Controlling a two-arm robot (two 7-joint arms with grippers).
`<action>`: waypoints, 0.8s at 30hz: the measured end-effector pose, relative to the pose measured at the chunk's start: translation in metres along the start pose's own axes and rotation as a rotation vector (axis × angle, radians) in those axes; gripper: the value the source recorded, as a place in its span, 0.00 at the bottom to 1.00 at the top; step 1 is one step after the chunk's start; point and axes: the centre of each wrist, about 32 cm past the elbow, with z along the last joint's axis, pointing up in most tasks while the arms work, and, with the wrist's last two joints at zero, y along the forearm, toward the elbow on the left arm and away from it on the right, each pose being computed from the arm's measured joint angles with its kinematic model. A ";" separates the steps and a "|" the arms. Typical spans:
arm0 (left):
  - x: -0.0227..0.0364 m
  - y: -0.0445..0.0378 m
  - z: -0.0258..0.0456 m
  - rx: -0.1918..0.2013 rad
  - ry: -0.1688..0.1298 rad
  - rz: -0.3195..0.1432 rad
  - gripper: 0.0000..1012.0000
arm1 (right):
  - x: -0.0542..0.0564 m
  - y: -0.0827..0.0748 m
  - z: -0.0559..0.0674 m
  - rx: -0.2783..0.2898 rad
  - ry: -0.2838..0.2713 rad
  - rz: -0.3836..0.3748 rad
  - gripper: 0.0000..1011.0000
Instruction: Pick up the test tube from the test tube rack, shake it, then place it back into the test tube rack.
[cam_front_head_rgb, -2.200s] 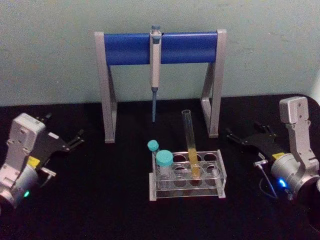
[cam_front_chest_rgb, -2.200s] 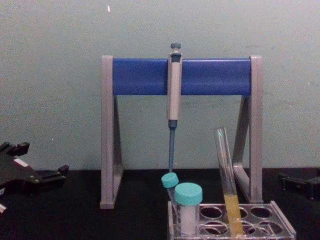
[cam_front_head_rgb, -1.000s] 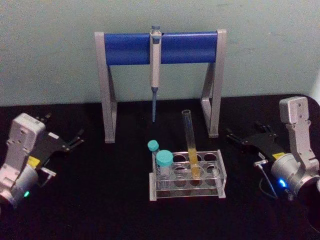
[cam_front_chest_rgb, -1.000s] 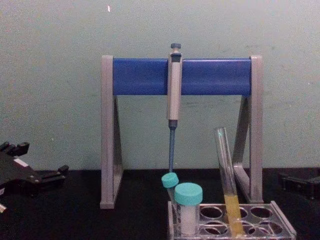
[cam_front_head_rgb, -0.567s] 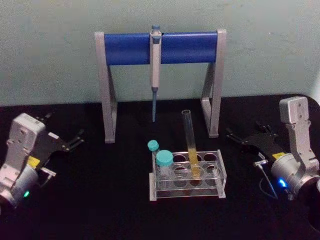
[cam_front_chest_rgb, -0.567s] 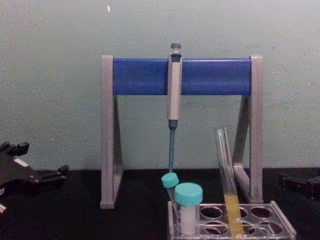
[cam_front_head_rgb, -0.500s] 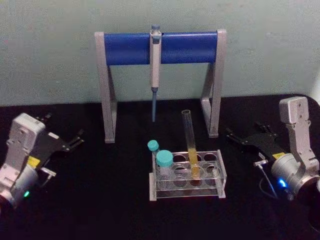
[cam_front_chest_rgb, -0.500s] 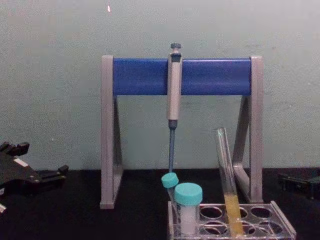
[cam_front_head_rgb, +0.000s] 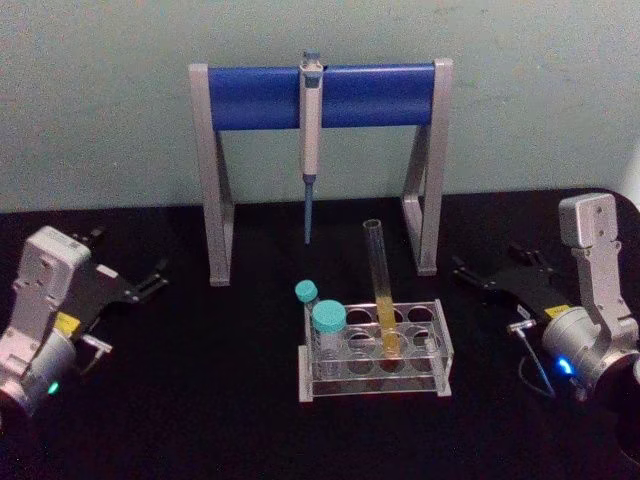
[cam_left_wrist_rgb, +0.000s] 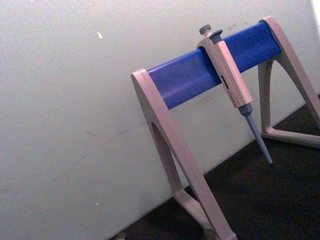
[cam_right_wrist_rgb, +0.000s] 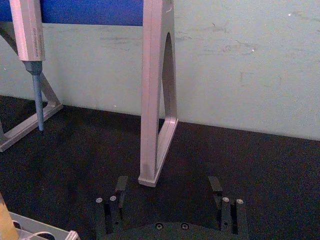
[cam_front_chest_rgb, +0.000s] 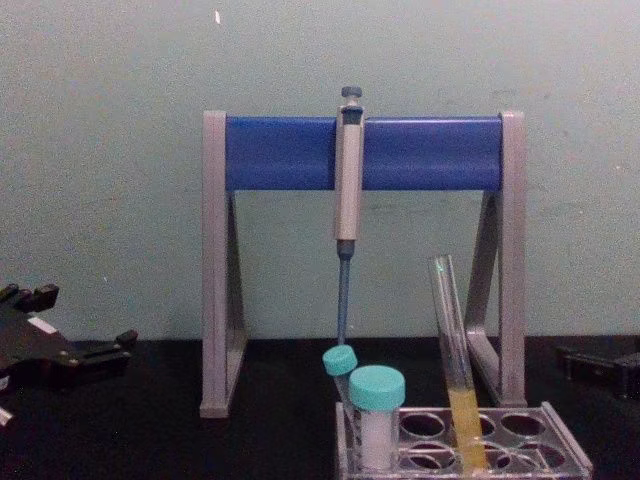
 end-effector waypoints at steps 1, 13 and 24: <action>0.0000 0.0000 0.0000 0.000 0.000 0.000 0.99 | 0.000 0.000 0.000 0.000 0.000 0.000 0.99; 0.0000 0.0000 0.0000 0.000 0.000 0.000 0.99 | 0.000 0.000 0.000 0.000 0.000 0.000 0.99; 0.0000 0.0000 0.0000 0.000 0.000 0.000 0.99 | 0.000 0.000 0.000 0.000 0.000 0.000 0.99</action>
